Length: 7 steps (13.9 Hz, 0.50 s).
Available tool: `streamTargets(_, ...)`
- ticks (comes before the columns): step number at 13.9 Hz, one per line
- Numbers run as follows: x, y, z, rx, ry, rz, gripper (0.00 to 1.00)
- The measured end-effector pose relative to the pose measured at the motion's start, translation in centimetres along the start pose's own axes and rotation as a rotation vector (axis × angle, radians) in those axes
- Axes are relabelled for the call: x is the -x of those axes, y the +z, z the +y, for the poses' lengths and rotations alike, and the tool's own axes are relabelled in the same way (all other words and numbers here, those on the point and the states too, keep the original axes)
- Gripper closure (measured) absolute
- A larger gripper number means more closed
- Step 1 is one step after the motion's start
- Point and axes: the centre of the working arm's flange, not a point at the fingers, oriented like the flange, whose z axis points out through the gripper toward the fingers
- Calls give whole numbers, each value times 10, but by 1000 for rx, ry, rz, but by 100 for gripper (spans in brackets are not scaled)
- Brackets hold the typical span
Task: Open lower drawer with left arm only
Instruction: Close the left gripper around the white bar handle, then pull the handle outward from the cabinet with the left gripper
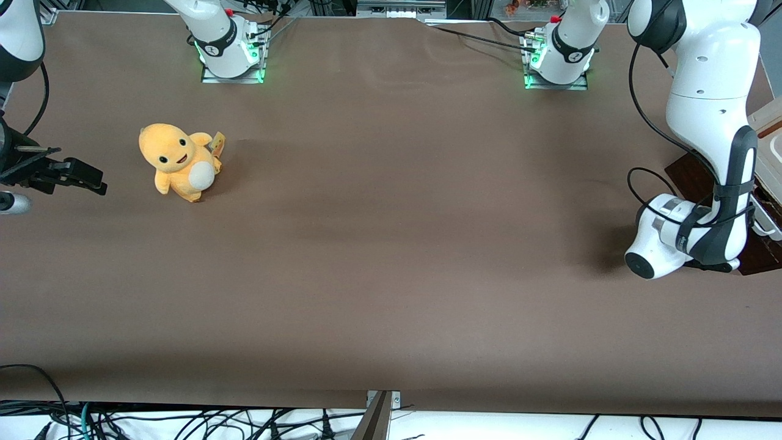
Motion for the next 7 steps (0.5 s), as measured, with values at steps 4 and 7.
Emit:
streamTargets(4,-1,-2,2,-5,-23,-3,73)
streamTargets(7,0,-9,5,-10,-19,7,73)
